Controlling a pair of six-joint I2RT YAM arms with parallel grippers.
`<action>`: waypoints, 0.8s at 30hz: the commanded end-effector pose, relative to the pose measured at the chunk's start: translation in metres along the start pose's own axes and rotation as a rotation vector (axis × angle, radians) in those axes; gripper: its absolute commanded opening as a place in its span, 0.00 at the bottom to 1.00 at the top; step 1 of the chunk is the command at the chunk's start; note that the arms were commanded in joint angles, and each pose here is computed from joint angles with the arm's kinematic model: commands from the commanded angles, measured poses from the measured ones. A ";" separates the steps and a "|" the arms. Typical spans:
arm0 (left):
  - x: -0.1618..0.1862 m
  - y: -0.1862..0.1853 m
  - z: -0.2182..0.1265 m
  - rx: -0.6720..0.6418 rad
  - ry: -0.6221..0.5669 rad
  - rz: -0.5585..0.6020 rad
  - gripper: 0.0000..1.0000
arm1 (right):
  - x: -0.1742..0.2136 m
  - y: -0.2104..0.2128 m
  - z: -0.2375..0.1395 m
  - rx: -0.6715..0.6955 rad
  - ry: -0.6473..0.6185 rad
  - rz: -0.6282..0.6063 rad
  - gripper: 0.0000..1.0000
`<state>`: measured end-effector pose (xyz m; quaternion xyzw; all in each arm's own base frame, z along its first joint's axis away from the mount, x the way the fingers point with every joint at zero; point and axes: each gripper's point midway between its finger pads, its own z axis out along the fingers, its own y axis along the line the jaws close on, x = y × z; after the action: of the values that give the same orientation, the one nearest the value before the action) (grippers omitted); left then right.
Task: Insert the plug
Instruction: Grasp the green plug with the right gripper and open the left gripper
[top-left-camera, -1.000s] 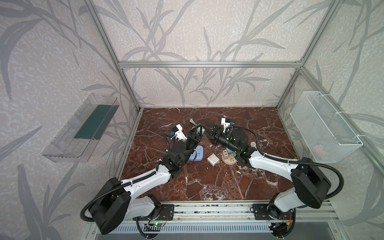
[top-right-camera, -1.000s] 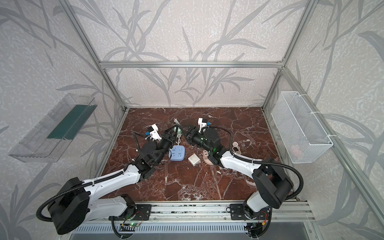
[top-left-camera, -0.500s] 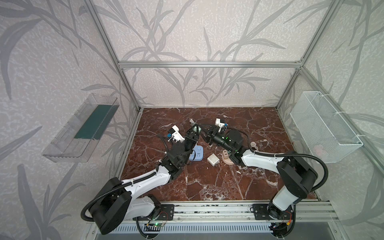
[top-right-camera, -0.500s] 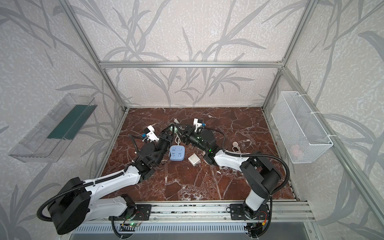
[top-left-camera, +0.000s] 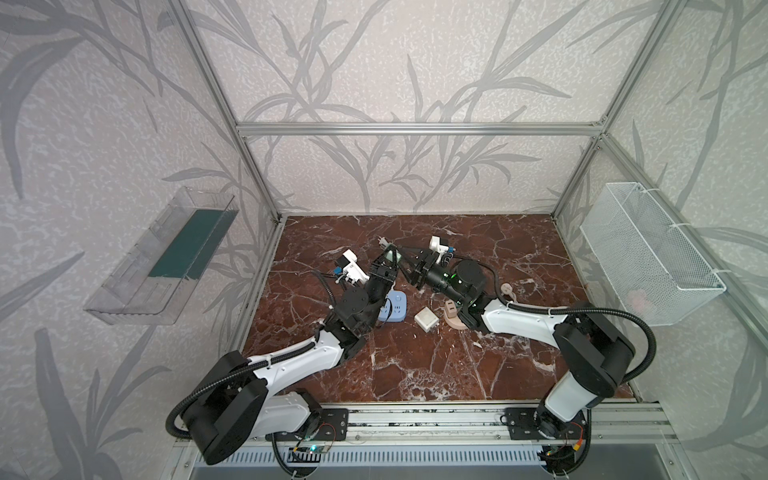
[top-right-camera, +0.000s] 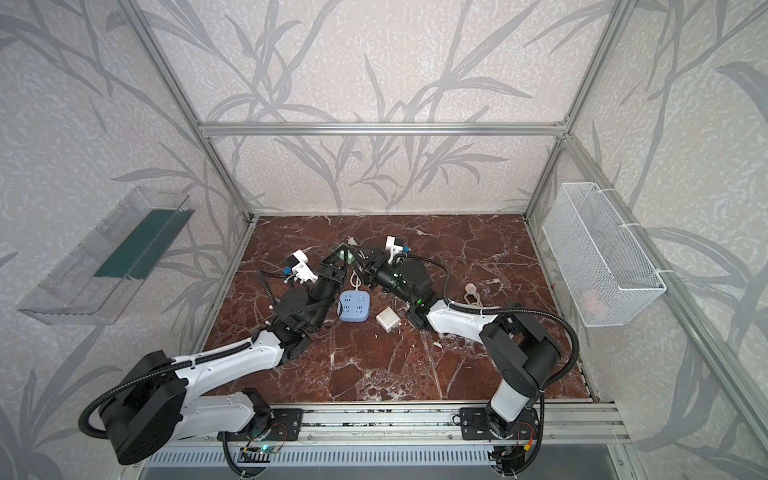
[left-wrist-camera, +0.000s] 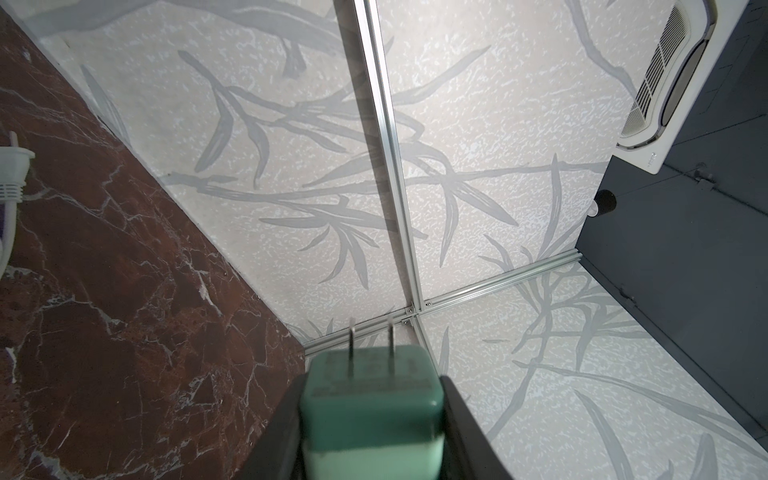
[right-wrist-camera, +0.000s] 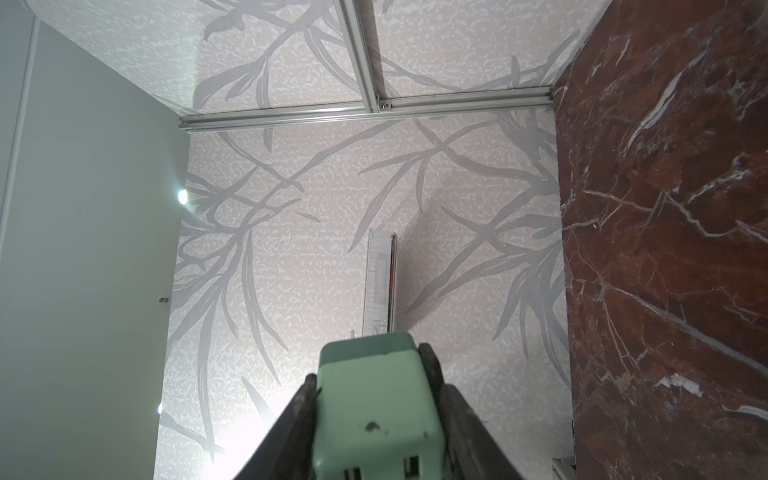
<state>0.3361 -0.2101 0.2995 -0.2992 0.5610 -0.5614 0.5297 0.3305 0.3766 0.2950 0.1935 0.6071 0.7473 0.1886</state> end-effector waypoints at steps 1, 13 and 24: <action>0.016 0.005 0.000 -0.004 0.055 0.065 0.00 | 0.034 0.024 0.003 -0.061 0.114 -0.009 0.42; 0.033 0.016 0.004 -0.014 0.118 0.116 0.42 | 0.028 0.012 0.003 -0.012 0.096 -0.004 0.00; 0.015 0.012 -0.031 -0.117 0.246 0.285 0.99 | -0.020 -0.019 -0.015 0.099 0.030 -0.016 0.00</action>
<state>0.3200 -0.2192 0.2829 -0.2194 0.6471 -0.5180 0.5146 0.3401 0.3673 0.2664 0.2012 0.6468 0.7158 0.1697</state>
